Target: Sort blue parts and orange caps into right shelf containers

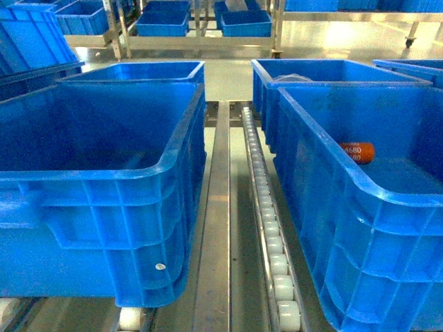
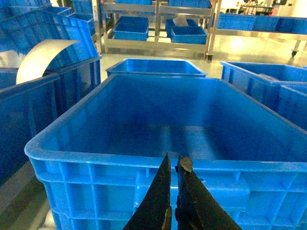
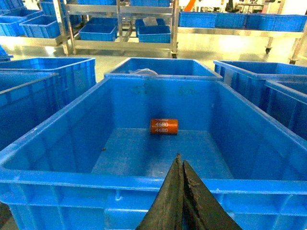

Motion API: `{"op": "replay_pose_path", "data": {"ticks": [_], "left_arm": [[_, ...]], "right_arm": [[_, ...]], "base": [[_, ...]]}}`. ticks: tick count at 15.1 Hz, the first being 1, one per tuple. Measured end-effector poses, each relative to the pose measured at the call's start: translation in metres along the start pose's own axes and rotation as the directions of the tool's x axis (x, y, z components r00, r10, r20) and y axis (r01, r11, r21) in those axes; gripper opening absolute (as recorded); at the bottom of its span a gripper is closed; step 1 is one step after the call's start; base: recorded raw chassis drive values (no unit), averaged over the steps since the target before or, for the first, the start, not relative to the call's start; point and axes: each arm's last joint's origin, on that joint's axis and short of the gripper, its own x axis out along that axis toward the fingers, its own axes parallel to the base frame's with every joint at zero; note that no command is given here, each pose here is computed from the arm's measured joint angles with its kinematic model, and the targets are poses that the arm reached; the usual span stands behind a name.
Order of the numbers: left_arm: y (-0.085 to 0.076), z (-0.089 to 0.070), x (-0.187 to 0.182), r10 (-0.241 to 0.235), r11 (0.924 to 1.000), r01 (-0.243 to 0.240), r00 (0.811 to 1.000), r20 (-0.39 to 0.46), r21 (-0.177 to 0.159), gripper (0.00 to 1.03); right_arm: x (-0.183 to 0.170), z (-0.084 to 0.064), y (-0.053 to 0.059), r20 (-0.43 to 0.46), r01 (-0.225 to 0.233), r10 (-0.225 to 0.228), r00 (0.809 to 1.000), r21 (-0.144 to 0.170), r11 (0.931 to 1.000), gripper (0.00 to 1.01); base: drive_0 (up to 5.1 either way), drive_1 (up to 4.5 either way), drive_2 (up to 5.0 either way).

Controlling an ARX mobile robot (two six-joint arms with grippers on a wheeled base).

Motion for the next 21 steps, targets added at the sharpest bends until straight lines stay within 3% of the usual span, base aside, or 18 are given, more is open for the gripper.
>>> {"op": "replay_pose_path", "data": {"ticks": [13, 14, 15, 19, 20, 21], "left_arm": [[0.000, 0.001, -0.031, 0.001, 1.0000, -0.001, 1.000, -0.011, 0.000, 0.02], [0.000, 0.000, -0.038, 0.000, 1.0000, 0.000, 1.000, 0.004, 0.000, 0.02], [0.000, 0.001, -0.038, 0.001, 1.0000, -0.001, 1.000, 0.005, 0.002, 0.02], [0.000, 0.000, -0.038, 0.000, 1.0000, 0.000, 1.000, 0.001, 0.004, 0.02], [0.000, 0.000, -0.038, 0.000, 1.0000, 0.000, 1.000, 0.001, 0.003, 0.06], [0.000, 0.000, -0.038, 0.000, 1.0000, 0.000, 1.000, 0.002, 0.003, 0.19]], "right_arm": [[-0.031, 0.005, 0.000, 0.019, 0.000, 0.000, 1.000, 0.000, 1.0000, 0.01], [-0.036, -0.001, 0.000, -0.033, -0.004, 0.004, 0.999, 0.000, 1.0000, 0.01], [-0.042, 0.002, 0.000, 0.016, -0.003, 0.003, 1.000, 0.000, 1.0000, 0.01], [-0.041, 0.001, 0.000, 0.009, -0.001, 0.001, 1.000, 0.000, 1.0000, 0.01], [-0.041, 0.001, 0.000, 0.009, -0.001, 0.001, 1.000, 0.000, 1.0000, 0.02], [-0.041, 0.001, 0.000, 0.008, -0.001, 0.001, 1.000, 0.000, 1.0000, 0.14]], "base": [[0.0, 0.00, 0.0], [0.0, 0.00, 0.0], [0.0, 0.00, 0.0], [0.0, 0.00, 0.0], [0.0, 0.00, 0.0], [0.0, 0.00, 0.0]]}}
